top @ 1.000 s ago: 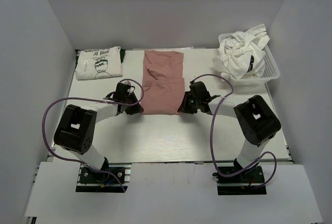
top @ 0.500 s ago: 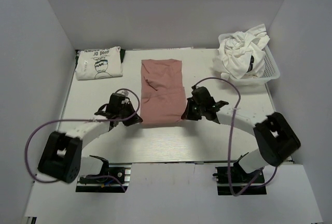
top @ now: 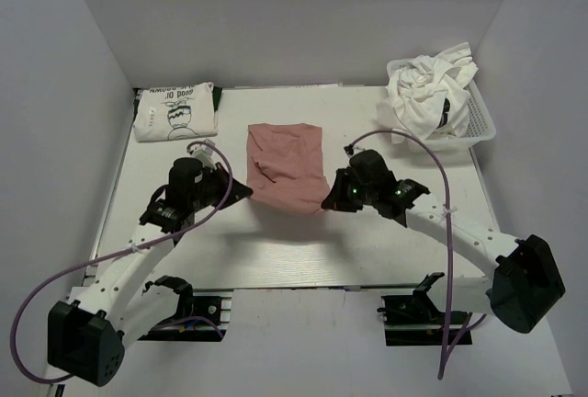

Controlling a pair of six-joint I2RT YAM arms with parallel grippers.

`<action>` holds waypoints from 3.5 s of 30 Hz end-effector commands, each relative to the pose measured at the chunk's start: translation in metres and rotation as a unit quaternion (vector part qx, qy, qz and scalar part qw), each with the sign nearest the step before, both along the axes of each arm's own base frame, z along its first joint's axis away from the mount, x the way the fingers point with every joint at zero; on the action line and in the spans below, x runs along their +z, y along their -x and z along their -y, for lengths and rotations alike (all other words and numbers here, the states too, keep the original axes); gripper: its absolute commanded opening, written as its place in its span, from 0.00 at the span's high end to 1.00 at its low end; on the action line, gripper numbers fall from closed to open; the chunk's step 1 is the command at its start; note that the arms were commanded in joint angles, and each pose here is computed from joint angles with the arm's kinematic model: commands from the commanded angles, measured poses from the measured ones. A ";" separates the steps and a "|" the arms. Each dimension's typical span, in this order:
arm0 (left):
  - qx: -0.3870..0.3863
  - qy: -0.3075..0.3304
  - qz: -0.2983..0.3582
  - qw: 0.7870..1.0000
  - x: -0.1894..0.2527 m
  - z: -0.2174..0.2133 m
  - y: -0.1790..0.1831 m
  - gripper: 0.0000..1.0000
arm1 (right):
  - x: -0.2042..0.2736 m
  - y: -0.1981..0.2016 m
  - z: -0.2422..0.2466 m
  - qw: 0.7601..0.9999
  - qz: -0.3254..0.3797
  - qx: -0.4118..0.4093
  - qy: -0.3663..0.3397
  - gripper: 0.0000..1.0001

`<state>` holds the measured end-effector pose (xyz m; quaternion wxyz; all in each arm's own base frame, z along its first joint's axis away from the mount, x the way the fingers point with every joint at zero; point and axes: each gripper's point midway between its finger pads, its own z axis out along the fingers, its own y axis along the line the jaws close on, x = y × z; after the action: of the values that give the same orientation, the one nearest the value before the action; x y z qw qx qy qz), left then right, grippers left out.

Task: Fold and stack the t-shirts

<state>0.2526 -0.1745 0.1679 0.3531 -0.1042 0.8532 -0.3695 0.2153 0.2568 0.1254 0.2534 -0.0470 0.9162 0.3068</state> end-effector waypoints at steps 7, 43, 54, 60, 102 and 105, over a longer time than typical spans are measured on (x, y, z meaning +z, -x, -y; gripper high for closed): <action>0.111 -0.033 0.062 0.991 0.061 -0.019 -0.085 1.00 | 0.066 -0.091 -0.014 0.996 0.069 -0.053 -0.004 1.00; 0.169 -0.093 -0.014 0.981 -0.013 -0.038 -0.326 0.00 | 0.095 -0.338 -0.029 0.964 0.253 0.037 -0.076 0.10; 0.065 -0.032 -0.013 0.997 -0.027 0.025 -0.268 0.00 | -0.003 -0.252 -0.070 0.982 0.104 0.084 -0.133 0.10; 0.043 -0.049 -0.126 0.990 -0.115 0.030 -0.236 0.00 | -0.042 -0.221 -0.083 0.976 0.057 0.097 -0.187 0.10; 0.092 -0.287 -0.122 0.946 -0.115 -0.017 -0.180 1.00 | -0.060 -0.184 -0.002 0.972 0.065 -0.125 0.187 1.00; 0.097 -0.278 -0.104 0.950 -0.098 -0.019 -0.174 1.00 | -0.040 -0.178 -0.009 0.978 0.086 -0.101 0.160 1.00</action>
<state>0.4257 -0.1673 0.0394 0.2796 -0.1147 0.9502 -0.0766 0.3870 0.2603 0.0444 0.3151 -0.0139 0.9438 0.0985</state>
